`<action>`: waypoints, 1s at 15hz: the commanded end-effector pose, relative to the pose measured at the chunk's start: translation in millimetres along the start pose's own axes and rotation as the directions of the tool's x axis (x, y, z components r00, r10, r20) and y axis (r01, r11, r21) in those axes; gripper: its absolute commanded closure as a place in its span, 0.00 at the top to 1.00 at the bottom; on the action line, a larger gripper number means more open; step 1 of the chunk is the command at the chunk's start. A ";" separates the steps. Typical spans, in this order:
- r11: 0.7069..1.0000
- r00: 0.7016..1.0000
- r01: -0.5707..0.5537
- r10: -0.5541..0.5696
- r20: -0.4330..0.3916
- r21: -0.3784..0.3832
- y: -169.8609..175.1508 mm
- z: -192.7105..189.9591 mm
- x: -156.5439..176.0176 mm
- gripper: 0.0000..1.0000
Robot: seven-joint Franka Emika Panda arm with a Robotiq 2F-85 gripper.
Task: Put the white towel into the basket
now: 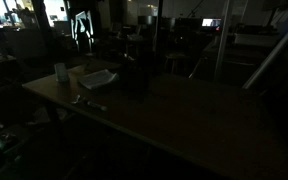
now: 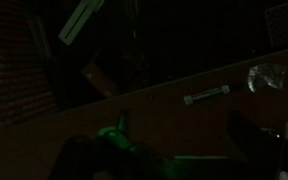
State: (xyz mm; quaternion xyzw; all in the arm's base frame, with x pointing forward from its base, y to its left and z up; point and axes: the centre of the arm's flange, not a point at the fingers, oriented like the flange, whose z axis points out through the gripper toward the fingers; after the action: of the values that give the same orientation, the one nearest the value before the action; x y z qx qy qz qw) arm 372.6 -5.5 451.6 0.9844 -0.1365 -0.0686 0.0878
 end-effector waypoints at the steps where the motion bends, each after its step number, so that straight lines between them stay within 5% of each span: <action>1: 1.000 1.000 -0.001 0.001 -0.005 0.001 0.1 -2.1 0.5 1.00; 15: 1.000 1.000 -0.002 0.002 -0.018 0.005 0.6 -8.0 1.2 1.00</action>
State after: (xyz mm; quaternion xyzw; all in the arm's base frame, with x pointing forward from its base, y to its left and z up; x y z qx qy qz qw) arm 375.0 -5.2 459.4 0.9850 -0.1369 -0.0595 0.0868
